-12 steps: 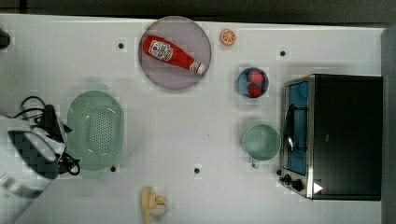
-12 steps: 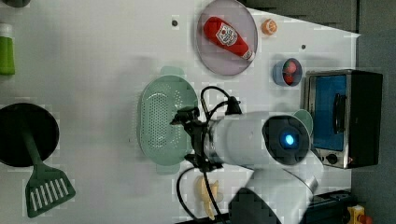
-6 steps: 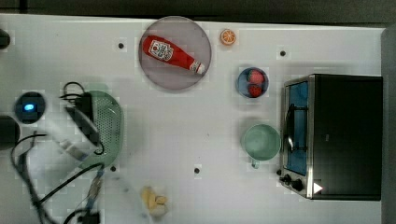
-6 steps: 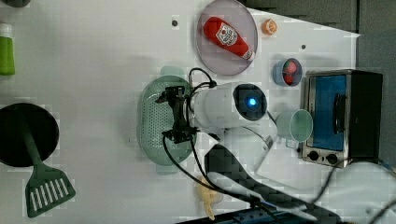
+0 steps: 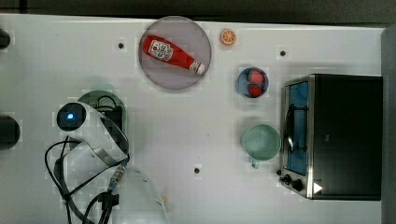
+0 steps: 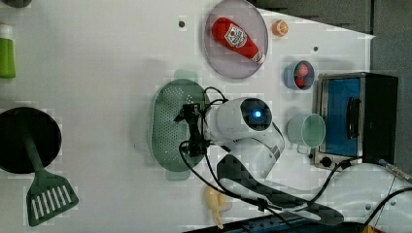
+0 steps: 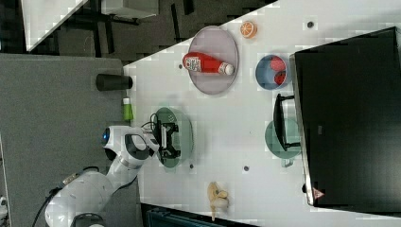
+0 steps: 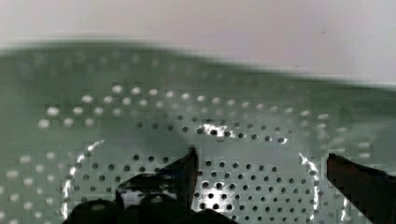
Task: Drag strainer left to right.
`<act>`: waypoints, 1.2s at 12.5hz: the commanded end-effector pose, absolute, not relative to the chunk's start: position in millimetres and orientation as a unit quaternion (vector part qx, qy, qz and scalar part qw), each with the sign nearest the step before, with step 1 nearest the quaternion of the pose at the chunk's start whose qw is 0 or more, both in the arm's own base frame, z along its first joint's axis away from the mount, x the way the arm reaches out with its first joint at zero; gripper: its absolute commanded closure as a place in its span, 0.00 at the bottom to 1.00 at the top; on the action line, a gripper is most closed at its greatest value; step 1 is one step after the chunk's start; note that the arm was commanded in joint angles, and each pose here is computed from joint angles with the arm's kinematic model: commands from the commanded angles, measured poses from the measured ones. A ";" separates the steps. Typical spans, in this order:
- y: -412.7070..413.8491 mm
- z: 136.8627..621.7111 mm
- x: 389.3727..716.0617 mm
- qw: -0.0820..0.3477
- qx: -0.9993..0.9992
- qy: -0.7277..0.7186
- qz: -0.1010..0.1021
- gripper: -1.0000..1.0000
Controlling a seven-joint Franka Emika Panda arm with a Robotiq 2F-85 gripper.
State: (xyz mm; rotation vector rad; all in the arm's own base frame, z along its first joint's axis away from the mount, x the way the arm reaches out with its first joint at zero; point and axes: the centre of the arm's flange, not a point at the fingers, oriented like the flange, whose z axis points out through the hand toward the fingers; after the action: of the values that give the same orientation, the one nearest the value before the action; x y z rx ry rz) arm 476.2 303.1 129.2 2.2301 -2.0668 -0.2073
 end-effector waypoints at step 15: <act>139.1 153.3 477.2 0.015 0.706 -0.708 -0.019 0.00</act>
State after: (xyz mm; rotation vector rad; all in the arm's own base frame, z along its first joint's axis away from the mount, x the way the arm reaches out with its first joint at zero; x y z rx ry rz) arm 484.1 157.0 151.9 2.1197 -2.2972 -0.0662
